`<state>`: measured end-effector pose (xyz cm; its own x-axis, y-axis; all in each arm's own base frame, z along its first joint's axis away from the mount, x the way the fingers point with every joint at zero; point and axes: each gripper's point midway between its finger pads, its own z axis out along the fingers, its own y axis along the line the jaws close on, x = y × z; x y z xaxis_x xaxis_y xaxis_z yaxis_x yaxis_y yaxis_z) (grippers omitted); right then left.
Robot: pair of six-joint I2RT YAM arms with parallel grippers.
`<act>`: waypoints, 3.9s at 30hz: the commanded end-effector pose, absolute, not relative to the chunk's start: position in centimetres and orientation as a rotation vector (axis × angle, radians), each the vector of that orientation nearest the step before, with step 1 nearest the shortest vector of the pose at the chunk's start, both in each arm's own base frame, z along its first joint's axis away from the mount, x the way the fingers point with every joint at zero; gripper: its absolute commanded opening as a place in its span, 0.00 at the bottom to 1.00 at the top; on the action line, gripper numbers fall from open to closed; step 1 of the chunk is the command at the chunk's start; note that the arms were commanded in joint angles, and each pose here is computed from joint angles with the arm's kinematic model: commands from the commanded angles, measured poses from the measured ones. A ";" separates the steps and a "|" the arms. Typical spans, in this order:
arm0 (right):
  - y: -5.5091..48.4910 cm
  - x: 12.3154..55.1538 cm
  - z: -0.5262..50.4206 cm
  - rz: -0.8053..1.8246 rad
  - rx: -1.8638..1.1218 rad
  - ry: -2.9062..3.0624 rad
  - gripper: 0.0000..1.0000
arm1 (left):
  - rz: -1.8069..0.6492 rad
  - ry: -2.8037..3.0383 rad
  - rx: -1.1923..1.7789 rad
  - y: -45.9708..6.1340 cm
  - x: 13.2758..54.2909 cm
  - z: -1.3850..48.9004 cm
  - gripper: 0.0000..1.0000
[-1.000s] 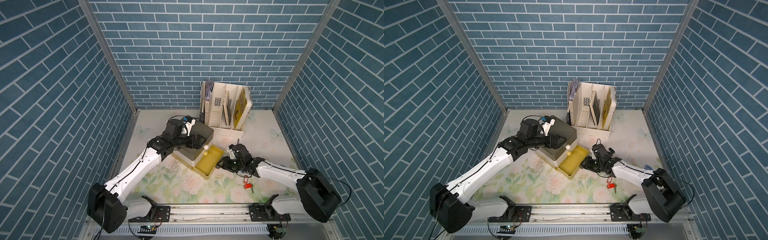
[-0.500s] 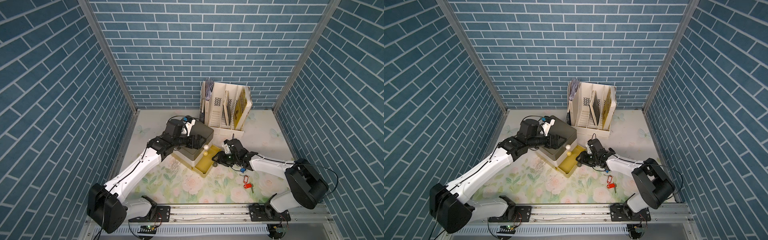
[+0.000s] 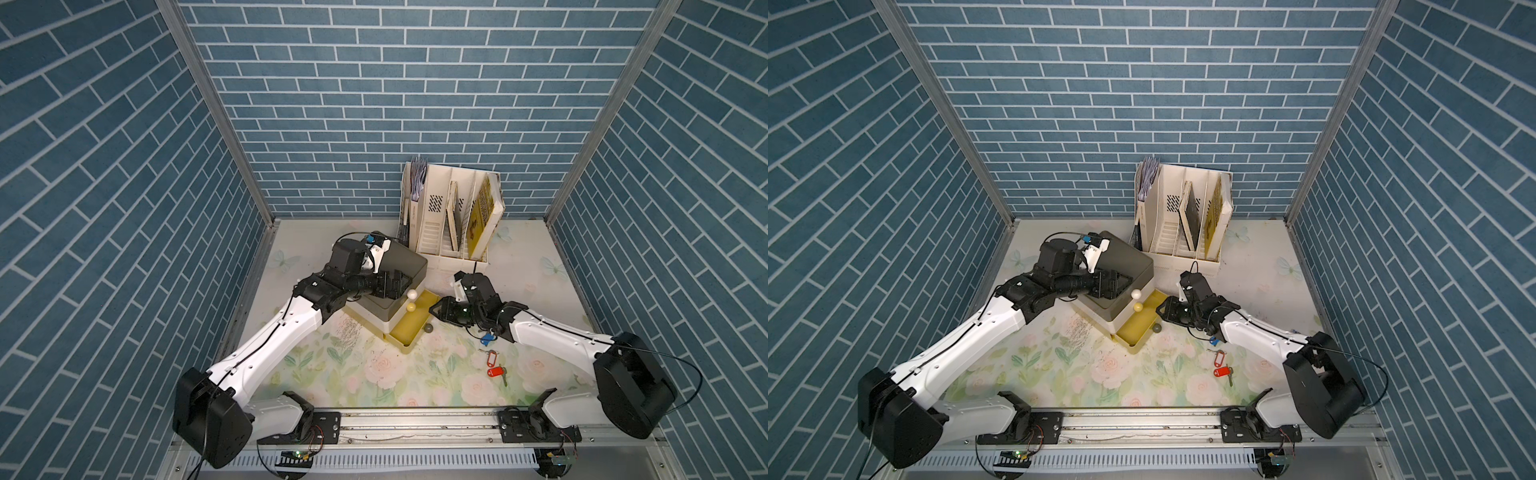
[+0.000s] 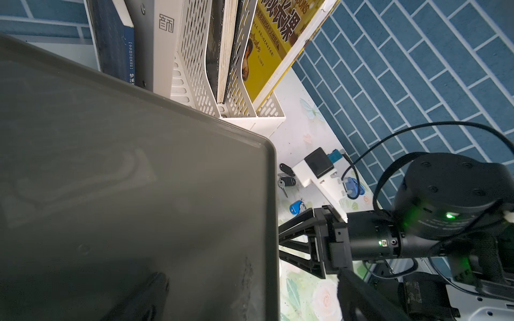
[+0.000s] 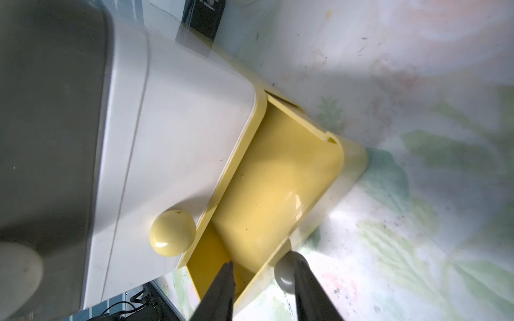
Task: Take the keys out of the drawer
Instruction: Close the drawer in the storage box, then reset both arms
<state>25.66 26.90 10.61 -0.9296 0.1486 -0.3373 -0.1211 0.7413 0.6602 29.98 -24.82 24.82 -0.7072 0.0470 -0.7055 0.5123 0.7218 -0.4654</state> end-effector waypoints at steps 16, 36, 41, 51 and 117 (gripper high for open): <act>28.5 27.0 6.3 0.962 -0.019 2.693 0.30 | -0.820 2.395 0.380 -23.4 28.6 20.6 1.00; 31.5 29.4 6.2 1.091 -0.016 2.620 0.31 | -0.820 2.394 0.382 -23.3 28.5 20.5 1.00; 33.0 30.2 6.3 1.196 -0.009 2.574 0.31 | -0.821 2.387 0.382 -23.2 28.5 20.8 1.00; 32.8 30.6 7.2 1.206 -0.005 2.536 0.36 | -0.827 2.332 0.393 -23.5 29.1 22.6 1.00; 1.6 37.4 12.5 -0.007 -0.122 1.691 0.55 | 0.090 1.672 -0.037 0.1 36.9 14.0 1.00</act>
